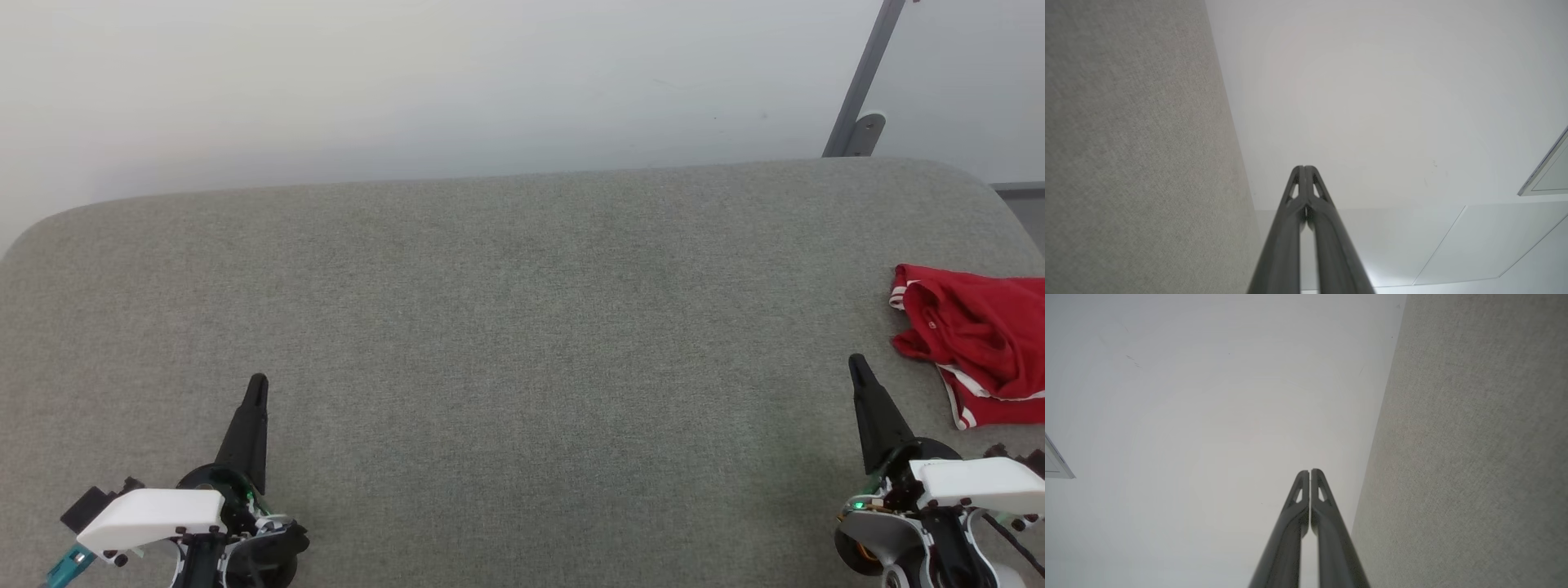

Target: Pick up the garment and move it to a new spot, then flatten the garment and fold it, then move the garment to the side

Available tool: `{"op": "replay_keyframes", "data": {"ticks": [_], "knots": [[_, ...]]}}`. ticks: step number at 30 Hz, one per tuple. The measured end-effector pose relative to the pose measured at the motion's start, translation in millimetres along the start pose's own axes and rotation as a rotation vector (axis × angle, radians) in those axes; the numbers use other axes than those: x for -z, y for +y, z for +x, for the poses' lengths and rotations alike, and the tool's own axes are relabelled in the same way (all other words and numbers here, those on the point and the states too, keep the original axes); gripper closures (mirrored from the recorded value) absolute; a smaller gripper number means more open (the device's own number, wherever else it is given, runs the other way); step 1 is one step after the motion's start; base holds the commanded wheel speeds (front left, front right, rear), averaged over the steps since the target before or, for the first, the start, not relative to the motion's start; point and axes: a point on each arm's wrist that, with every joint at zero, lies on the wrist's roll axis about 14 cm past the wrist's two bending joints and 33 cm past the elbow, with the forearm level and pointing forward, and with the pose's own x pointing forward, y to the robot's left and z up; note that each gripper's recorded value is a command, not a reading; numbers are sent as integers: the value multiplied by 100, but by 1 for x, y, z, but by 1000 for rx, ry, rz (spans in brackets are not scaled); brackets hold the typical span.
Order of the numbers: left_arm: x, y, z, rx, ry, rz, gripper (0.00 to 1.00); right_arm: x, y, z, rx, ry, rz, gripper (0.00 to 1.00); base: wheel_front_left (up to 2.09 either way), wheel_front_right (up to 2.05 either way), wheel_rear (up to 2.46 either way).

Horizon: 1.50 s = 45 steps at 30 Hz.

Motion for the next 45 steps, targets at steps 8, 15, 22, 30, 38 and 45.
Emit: {"op": "replay_keyframes", "data": {"ticks": [8, 15, 22, 30, 38, 45], "knots": [[0, 0, 0, 0, -2, -1, 100, 0, 0, 0, 0, 0, 0, 100, 0, 0, 0], [0, 0, 0, 0, -2, -1, 100, 0, 1, 0, -2, 0, 0, 100, 0, 0, 0], [-1, 0, 0, 0, -2, -1, 100, 0, 1, 0, -2, 0, 0, 100, 0, 0, 0], [-1, 0, 0, 0, -2, -1, 100, 0, 1, 0, -2, 0, 0, 100, 0, 0, 0], [-1, 0, 0, 0, -3, -1, 100, 0, 1, 0, -2, 0, 0, 100, 0, 0, 0], [0, 0, 0, 0, 0, 0, 100, 0, 1, 1, -2, 0, 0, 100, 0, 0, 0]]}}
